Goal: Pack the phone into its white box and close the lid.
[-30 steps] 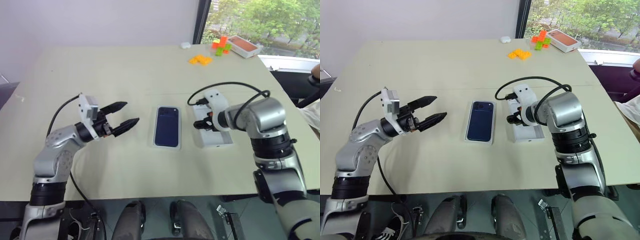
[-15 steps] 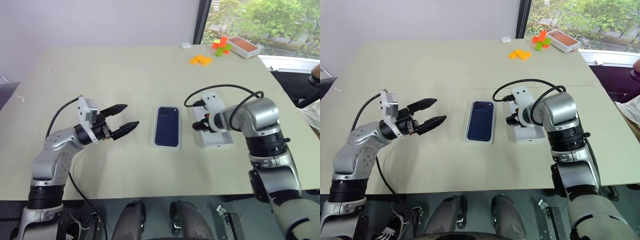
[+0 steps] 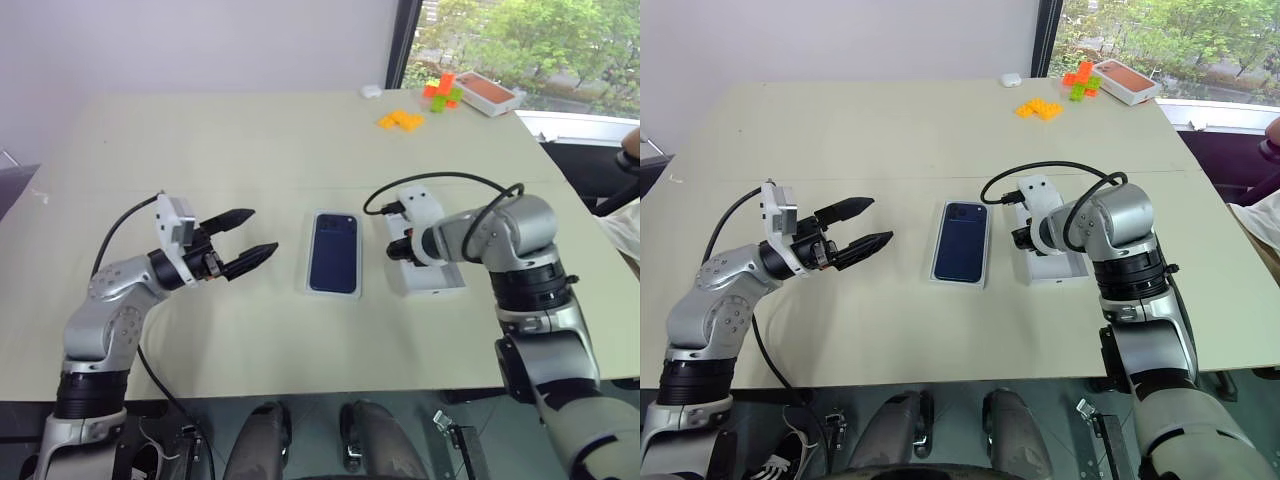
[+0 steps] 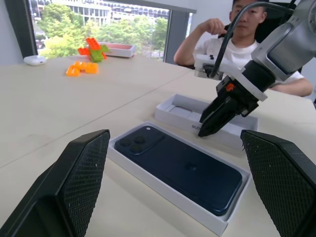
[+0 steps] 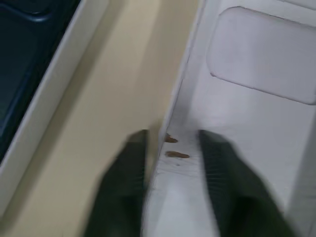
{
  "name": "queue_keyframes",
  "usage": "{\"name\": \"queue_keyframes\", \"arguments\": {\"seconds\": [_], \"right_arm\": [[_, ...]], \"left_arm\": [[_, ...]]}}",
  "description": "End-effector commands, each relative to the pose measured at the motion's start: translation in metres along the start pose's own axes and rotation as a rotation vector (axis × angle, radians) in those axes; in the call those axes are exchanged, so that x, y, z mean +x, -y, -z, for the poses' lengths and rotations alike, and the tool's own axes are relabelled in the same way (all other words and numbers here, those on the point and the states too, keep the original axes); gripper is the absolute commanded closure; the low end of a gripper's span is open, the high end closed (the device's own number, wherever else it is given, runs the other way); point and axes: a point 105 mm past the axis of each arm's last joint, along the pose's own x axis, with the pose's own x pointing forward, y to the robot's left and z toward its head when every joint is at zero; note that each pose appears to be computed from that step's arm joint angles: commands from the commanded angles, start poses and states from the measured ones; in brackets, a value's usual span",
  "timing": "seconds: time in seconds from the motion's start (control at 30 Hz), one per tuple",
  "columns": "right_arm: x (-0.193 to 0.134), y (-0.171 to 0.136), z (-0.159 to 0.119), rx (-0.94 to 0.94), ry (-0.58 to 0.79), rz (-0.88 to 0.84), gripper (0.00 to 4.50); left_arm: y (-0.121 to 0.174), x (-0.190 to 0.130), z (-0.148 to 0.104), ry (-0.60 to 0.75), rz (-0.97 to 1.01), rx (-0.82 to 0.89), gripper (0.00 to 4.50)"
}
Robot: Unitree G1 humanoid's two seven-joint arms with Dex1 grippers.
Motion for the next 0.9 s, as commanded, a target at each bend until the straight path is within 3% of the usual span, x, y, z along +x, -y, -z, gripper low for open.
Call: {"name": "queue_keyframes", "arguments": {"seconds": [0.03, 0.27, 0.5, 0.57, 0.7, 0.9], "right_arm": [[-0.003, 0.000, -0.004, 0.007, 0.007, 0.003, 4.49], [-0.005, 0.000, -0.011, 0.031, 0.025, 0.012, 4.49], [-0.027, -0.009, -0.062, 0.279, 0.246, -0.134, 4.49], [-0.037, -0.016, -0.085, 0.365, 0.384, -0.225, 4.49], [-0.055, -0.042, -0.108, 0.466, 0.503, -0.447, 4.49], [-0.089, -0.088, -0.128, 0.567, 0.599, -0.851, 4.49]], "left_arm": [[0.004, 0.004, -0.013, 0.033, 0.015, 0.046, 0.00], [0.003, 0.003, -0.013, 0.033, 0.006, 0.048, 0.00], [-0.007, 0.001, -0.014, 0.039, -0.024, 0.050, 0.00], [-0.010, 0.000, -0.015, 0.042, -0.036, 0.050, 0.00], [-0.012, 0.000, -0.016, 0.043, -0.042, 0.047, 0.00], [-0.020, 0.000, -0.017, 0.046, -0.069, 0.047, 0.00]]}}
